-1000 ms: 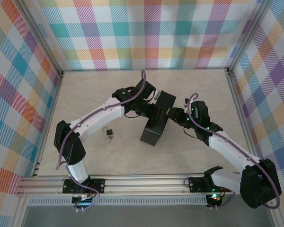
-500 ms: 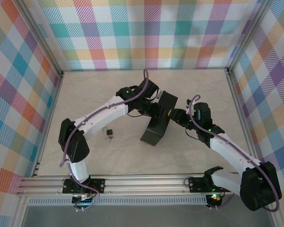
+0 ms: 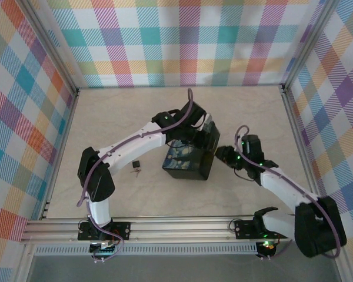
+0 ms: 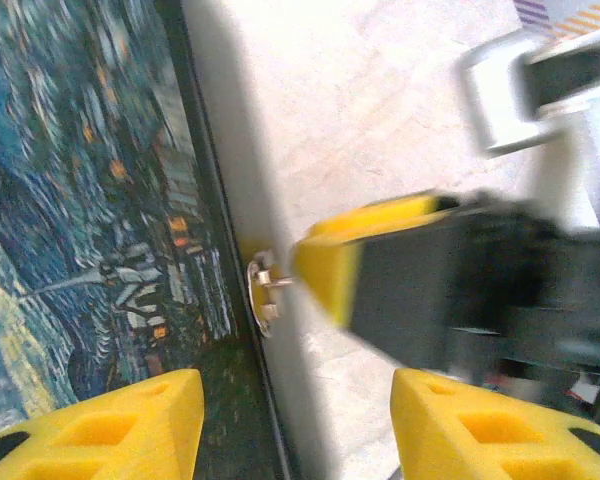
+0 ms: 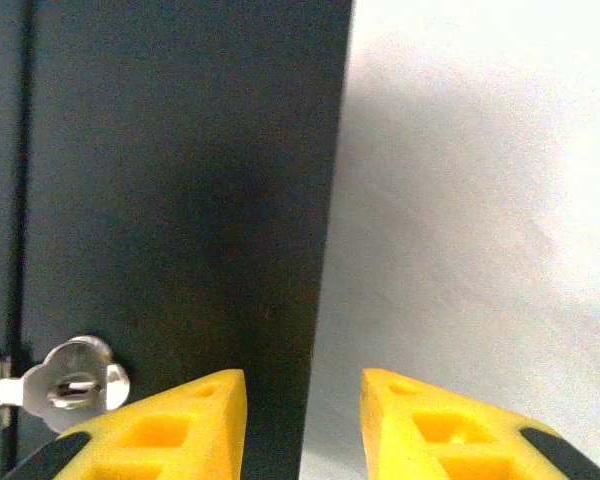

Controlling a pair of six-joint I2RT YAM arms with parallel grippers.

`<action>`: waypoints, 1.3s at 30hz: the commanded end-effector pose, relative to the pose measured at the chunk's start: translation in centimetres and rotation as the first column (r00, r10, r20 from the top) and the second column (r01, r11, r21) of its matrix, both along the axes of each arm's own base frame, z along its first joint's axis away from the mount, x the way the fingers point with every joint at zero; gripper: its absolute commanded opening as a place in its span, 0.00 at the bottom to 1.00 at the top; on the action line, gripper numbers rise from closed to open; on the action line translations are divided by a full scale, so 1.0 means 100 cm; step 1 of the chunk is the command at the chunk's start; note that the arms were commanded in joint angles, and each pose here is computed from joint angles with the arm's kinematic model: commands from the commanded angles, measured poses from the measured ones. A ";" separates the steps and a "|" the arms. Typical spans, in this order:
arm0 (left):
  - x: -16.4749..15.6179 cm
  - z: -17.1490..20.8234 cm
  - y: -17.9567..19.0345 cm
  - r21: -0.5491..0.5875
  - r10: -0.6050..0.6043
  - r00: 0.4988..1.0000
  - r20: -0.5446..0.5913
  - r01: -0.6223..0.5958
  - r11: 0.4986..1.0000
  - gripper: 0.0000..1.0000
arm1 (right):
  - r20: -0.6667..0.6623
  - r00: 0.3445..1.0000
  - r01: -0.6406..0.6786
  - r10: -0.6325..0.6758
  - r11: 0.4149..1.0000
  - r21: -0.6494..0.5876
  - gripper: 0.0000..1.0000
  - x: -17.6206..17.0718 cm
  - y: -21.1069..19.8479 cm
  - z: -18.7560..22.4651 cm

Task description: Unlock a padlock with a key

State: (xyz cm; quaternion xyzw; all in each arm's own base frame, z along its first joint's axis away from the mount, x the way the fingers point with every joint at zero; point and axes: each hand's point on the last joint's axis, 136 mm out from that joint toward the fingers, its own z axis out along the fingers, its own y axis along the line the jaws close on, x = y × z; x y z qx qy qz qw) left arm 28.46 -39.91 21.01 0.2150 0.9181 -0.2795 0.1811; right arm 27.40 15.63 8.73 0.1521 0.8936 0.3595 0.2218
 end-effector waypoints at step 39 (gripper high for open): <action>0.095 -0.109 0.398 0.180 0.502 0.499 0.706 -0.812 0.555 0.96 | 0.686 0.727 0.525 -0.044 0.679 -0.513 1.00 0.083 -0.167 0.040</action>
